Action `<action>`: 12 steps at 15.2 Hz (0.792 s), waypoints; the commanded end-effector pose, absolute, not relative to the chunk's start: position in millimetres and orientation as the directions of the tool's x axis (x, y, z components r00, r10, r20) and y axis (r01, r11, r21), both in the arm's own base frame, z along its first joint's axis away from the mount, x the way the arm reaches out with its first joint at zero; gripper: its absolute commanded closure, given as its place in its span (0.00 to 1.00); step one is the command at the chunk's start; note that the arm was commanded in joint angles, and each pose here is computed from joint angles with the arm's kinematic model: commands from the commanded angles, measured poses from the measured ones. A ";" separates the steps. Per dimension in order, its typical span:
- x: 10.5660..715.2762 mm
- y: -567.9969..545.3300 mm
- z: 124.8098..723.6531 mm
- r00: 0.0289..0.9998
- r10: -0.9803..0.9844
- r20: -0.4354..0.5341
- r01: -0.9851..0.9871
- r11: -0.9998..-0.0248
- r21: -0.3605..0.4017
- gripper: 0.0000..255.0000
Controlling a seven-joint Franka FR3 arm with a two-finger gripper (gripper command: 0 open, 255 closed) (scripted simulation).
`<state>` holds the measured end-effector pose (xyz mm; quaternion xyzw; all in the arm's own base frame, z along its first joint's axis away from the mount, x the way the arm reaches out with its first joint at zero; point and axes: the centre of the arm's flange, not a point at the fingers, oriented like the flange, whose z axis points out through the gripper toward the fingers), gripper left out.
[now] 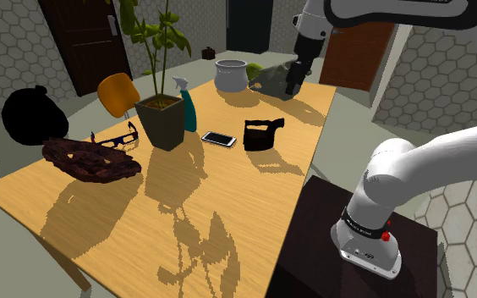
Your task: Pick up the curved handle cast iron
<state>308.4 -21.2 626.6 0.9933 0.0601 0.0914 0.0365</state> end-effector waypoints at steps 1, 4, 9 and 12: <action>308.4 -21.2 626.6 0.976 0.126 0.177 0.113 -0.990 0.083 0.00; 338.5 -31.3 598.5 0.960 0.237 0.149 0.229 -0.971 0.071 0.00; 388.6 -39.8 549.4 0.903 0.417 0.105 0.414 -0.909 0.043 0.00; 417.8 -40.1 518.7 0.852 0.518 0.082 0.518 -0.855 0.023 0.00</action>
